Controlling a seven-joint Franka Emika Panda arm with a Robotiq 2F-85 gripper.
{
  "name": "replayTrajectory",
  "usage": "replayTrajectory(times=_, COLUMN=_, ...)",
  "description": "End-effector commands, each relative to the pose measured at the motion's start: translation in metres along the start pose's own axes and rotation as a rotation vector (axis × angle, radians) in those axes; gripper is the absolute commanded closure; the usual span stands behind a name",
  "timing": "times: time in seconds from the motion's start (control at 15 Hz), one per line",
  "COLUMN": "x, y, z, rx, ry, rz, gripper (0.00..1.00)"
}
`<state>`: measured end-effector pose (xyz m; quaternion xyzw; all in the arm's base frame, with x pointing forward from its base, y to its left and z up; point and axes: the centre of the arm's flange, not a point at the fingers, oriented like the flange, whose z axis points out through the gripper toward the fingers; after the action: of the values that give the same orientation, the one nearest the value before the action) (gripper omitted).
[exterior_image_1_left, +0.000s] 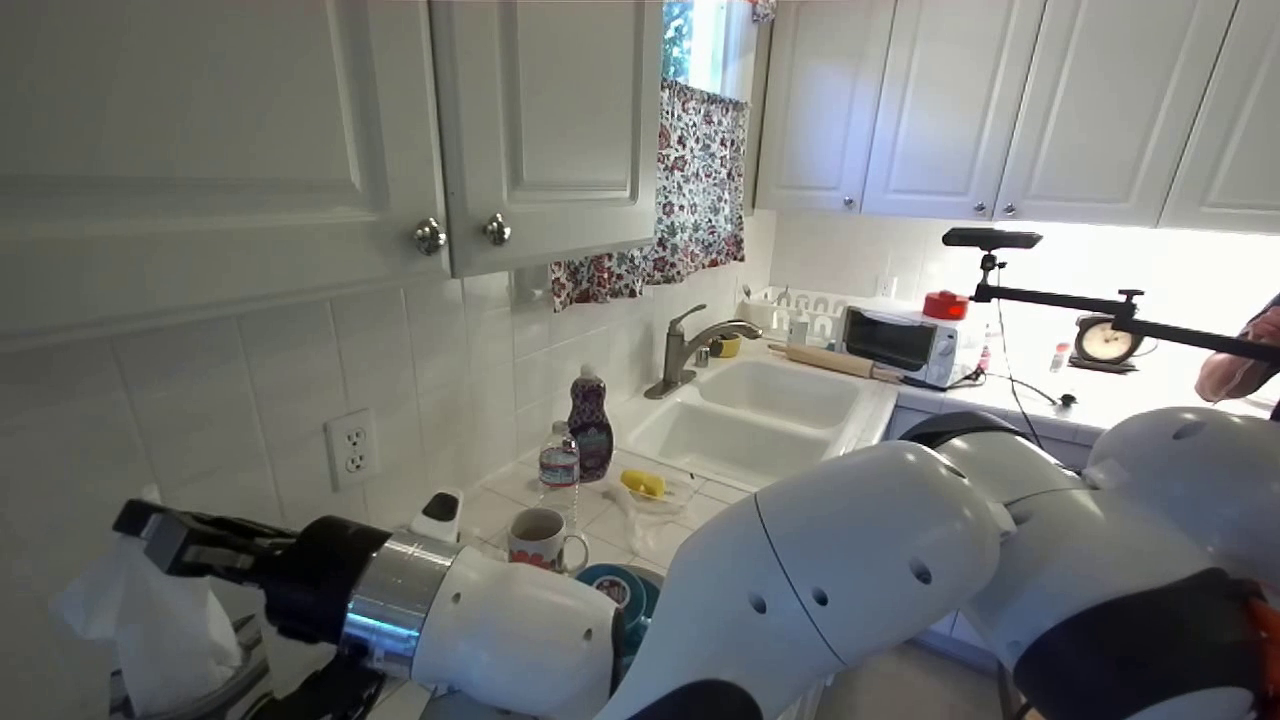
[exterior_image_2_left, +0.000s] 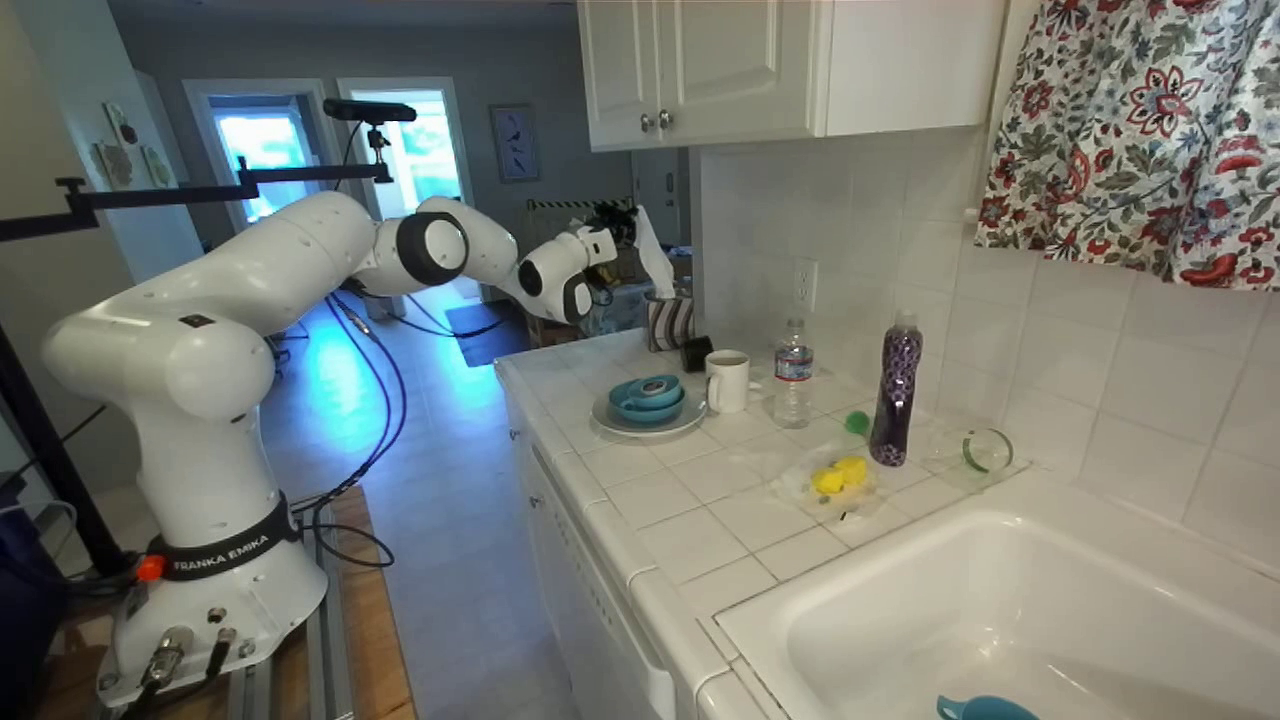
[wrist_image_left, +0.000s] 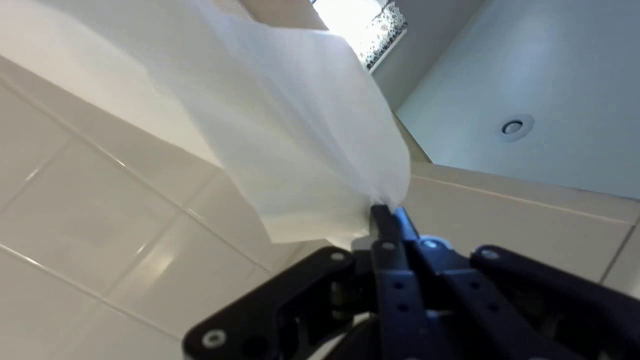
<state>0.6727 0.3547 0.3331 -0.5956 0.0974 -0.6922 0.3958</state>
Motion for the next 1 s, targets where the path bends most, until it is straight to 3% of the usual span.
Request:
replayTrajectory(times=0.0, x=0.012, y=-0.017, z=-0.016, rx=0.038, ry=0.037, rz=-0.052, gripper=1.00)
replayTrajectory(times=0.27, x=0.020, y=-0.030, z=-0.023, rx=0.066, ry=0.105, rz=-0.113, gripper=1.00)
replayTrajectory(times=0.47, x=0.031, y=-0.039, z=-0.032, rx=0.010, ry=0.123, rz=-0.181, gripper=1.00)
replayTrajectory(times=0.73, x=0.056, y=-0.051, z=-0.044, rx=-0.029, ry=0.253, rz=-0.297, gripper=1.00)
replayTrajectory(times=0.93, x=0.064, y=-0.056, z=-0.043, rx=-0.128, ry=0.202, rz=-0.359, gripper=1.00)
